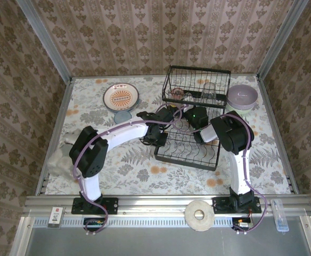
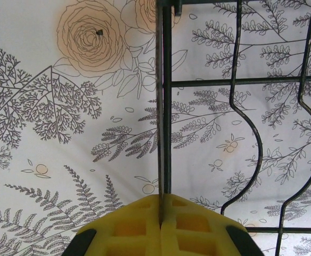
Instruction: Unload the mixed dishes from the dish rack
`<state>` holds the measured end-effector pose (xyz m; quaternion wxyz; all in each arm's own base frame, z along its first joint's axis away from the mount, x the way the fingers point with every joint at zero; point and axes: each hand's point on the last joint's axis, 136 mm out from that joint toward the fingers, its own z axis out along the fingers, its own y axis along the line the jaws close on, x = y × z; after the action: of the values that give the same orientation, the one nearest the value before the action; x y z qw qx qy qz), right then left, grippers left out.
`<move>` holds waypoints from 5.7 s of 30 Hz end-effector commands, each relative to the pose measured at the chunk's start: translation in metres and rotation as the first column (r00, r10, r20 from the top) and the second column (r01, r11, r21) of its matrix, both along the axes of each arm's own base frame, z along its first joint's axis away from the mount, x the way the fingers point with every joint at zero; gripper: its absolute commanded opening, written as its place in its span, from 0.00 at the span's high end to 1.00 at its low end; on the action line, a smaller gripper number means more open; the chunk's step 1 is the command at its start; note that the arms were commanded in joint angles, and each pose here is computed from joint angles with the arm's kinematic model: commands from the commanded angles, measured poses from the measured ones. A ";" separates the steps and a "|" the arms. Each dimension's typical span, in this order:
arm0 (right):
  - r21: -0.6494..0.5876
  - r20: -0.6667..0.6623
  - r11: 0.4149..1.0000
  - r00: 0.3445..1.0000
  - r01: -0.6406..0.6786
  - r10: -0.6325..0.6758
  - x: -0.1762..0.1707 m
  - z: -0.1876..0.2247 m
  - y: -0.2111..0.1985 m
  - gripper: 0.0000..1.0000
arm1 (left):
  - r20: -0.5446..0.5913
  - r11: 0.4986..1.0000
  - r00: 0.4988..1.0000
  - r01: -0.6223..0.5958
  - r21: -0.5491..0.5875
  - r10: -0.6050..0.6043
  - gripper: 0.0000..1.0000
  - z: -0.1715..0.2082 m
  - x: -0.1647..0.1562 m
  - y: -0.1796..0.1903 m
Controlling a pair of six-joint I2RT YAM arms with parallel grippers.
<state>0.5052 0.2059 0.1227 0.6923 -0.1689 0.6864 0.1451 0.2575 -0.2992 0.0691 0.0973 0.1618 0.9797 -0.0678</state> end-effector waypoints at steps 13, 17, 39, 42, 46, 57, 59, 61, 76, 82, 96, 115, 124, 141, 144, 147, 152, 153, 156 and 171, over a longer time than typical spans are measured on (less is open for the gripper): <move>-0.173 0.118 0.922 0.922 -0.347 0.370 -0.063 0.026 0.065 0.74 | 0.235 0.989 0.969 -0.043 -0.139 0.075 1.00 0.034 0.060 -0.032; -0.174 0.121 0.904 0.903 -0.390 0.413 -0.065 0.028 0.059 0.74 | 0.240 0.991 0.968 -0.045 -0.124 0.074 1.00 0.035 0.060 -0.028; -0.033 0.041 0.968 0.967 -0.248 0.250 -0.080 0.050 0.024 0.75 | 0.221 0.982 0.970 -0.061 -0.178 0.100 0.95 0.024 0.043 -0.018; -0.002 0.020 0.974 0.974 -0.227 0.227 -0.083 0.053 0.017 0.75 | 0.237 0.979 0.966 -0.058 -0.197 0.105 0.85 0.030 0.039 -0.013; 0.005 -0.040 0.980 0.979 -0.198 0.198 -0.089 0.053 0.012 0.75 | 0.264 0.977 0.960 -0.040 -0.212 0.096 0.63 0.041 0.036 -0.008; 0.081 -0.170 0.986 0.973 -0.145 0.157 -0.121 0.085 -0.001 0.76 | 0.437 0.970 0.898 0.061 -0.234 0.049 0.25 0.086 0.024 0.018; 0.106 -0.165 0.985 0.974 -0.138 0.154 -0.131 0.099 -0.004 0.76 | 0.486 0.964 0.872 0.089 -0.250 0.046 0.21 0.098 0.022 0.023; 0.152 -0.200 0.982 0.969 -0.115 0.144 -0.138 0.109 -0.008 0.76 | 0.549 0.958 0.834 0.107 -0.267 0.060 0.12 0.110 0.021 0.030; 0.508 -0.497 0.836 0.864 0.207 0.088 -0.190 0.170 -0.060 0.80 | 0.996 0.762 0.086 0.643 -0.078 0.029 0.01 0.189 -0.047 -0.015; 0.676 -0.569 0.680 0.788 0.285 0.236 -0.212 0.181 -0.079 0.79 | 0.993 0.666 -0.094 0.746 0.024 0.069 0.07 0.209 -0.077 -0.056; 0.838 -0.491 0.495 0.713 0.230 0.500 -0.247 0.198 -0.076 0.78 | 0.979 0.570 -0.113 0.822 -0.005 0.172 0.14 0.254 -0.085 -0.091; 0.863 -0.460 0.461 0.699 0.207 0.547 -0.259 0.195 -0.071 0.77 | 0.968 0.644 -0.017 0.750 -0.153 0.250 0.90 0.269 -0.056 -0.105; 0.854 -0.415 0.497 0.777 0.153 0.473 -0.249 0.197 -0.077 0.16 | 0.943 0.830 0.284 0.474 -0.295 0.173 1.00 0.252 -0.019 -0.072; 0.475 -0.256 0.880 0.959 0.013 0.124 -0.257 0.193 -0.085 0.00 | 0.504 0.984 0.845 -0.152 -0.094 0.179 1.00 0.246 -0.025 0.189; 0.401 -0.219 0.914 0.963 -0.058 0.157 -0.262 0.183 -0.069 0.00 | 0.414 0.977 0.887 -0.162 -0.138 0.206 1.00 0.246 -0.020 0.198; 0.324 -0.181 0.937 0.963 -0.134 0.200 -0.268 0.174 -0.051 0.00 | 0.350 0.974 0.911 -0.179 -0.140 0.217 1.00 0.242 -0.008 0.204; 0.190 -0.088 0.953 0.963 -0.236 0.256 -0.282 0.160 -0.029 0.00 | 0.305 0.978 0.931 -0.168 -0.124 0.199 1.00 0.239 0.013 0.201; 0.171 -0.080 0.953 0.960 -0.252 0.268 -0.285 0.157 -0.026 0.00 | 0.299 0.978 0.933 -0.174 -0.117 0.202 1.00 0.239 0.017 0.202; 0.153 -0.079 0.953 0.958 -0.262 0.276 -0.288 0.150 -0.024 0.00 | 0.282 0.977 0.937 -0.177 -0.120 0.204 1.00 0.238 0.023 0.201; 0.148 -0.062 0.950 0.956 -0.274 0.285 -0.292 0.140 -0.024 0.00 | 0.203 0.983 0.961 -0.179 -0.050 0.186 1.00 0.213 0.044 0.199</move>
<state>0.2147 0.1818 0.2604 0.6330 -0.2086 0.6839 0.2967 0.2991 -0.1044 0.2730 0.1990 0.0691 0.9756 -0.0618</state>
